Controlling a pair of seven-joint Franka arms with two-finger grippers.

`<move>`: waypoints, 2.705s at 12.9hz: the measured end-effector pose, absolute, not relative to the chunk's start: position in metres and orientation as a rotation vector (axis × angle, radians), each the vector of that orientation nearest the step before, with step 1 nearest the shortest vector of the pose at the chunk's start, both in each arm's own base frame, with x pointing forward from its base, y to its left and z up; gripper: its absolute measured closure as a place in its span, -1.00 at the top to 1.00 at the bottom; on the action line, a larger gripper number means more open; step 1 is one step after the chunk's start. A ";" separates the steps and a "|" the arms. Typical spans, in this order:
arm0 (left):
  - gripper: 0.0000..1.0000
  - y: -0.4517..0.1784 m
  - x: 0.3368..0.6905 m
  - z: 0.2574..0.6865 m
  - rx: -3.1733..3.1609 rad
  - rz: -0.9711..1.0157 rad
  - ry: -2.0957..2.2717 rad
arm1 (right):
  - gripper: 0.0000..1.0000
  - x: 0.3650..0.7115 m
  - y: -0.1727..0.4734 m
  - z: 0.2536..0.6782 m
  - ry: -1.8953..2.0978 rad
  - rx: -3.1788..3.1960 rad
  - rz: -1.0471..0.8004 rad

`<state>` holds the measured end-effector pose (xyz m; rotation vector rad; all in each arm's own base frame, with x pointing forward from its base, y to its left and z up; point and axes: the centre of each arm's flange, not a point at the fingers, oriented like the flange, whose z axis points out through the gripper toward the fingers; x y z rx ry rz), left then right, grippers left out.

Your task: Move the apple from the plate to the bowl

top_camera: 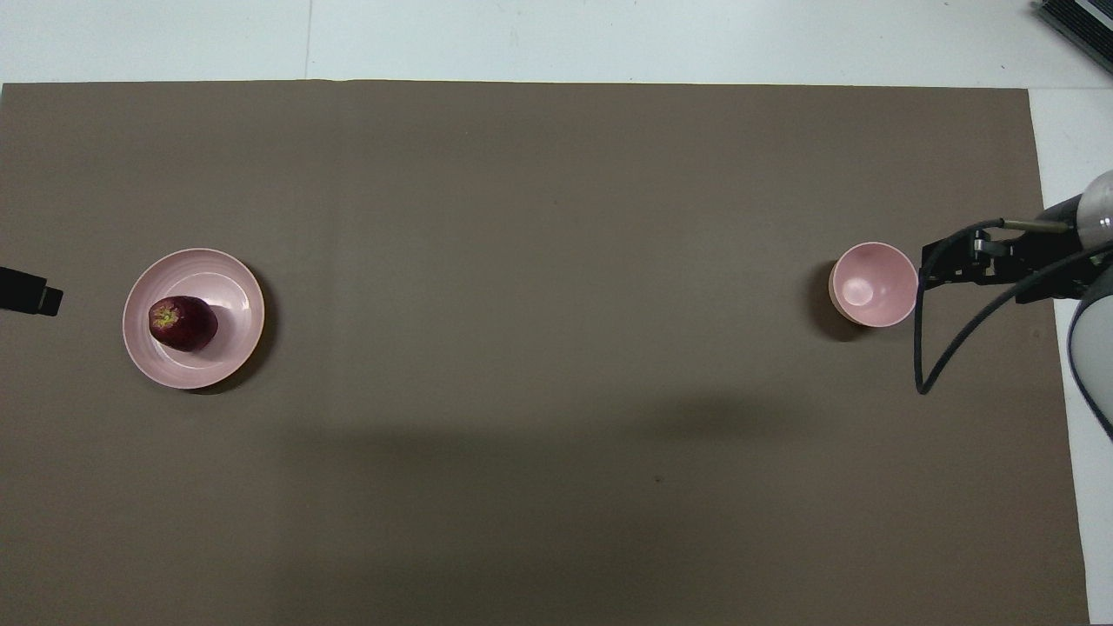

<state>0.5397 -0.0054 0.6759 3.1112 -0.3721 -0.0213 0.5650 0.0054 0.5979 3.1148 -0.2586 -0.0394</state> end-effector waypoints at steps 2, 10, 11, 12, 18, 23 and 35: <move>1.00 -0.005 0.540 0.676 3.111 -0.021 -0.372 | 1.00 0.564 0.005 0.597 -0.252 3.115 -0.049; 1.00 -0.006 0.540 0.676 3.111 -0.022 -0.373 | 1.00 0.564 0.007 0.600 -0.232 3.117 -0.043; 1.00 -0.006 0.540 0.676 3.111 -0.022 -0.373 | 1.00 0.564 0.007 0.600 -0.232 3.117 -0.043; 1.00 -0.006 0.540 0.676 3.111 -0.022 -0.373 | 1.00 0.564 0.007 0.600 -0.232 3.117 -0.043; 1.00 -0.006 0.540 0.676 3.111 -0.022 -0.373 | 1.00 0.564 0.007 0.600 -0.231 3.117 -0.042; 1.00 -0.005 0.536 0.669 3.111 -0.016 -0.371 | 1.00 0.564 0.007 0.600 -0.231 3.117 -0.042; 1.00 0.015 0.551 0.517 3.105 0.046 -0.429 | 1.00 0.564 0.007 0.600 -0.231 3.117 -0.043</move>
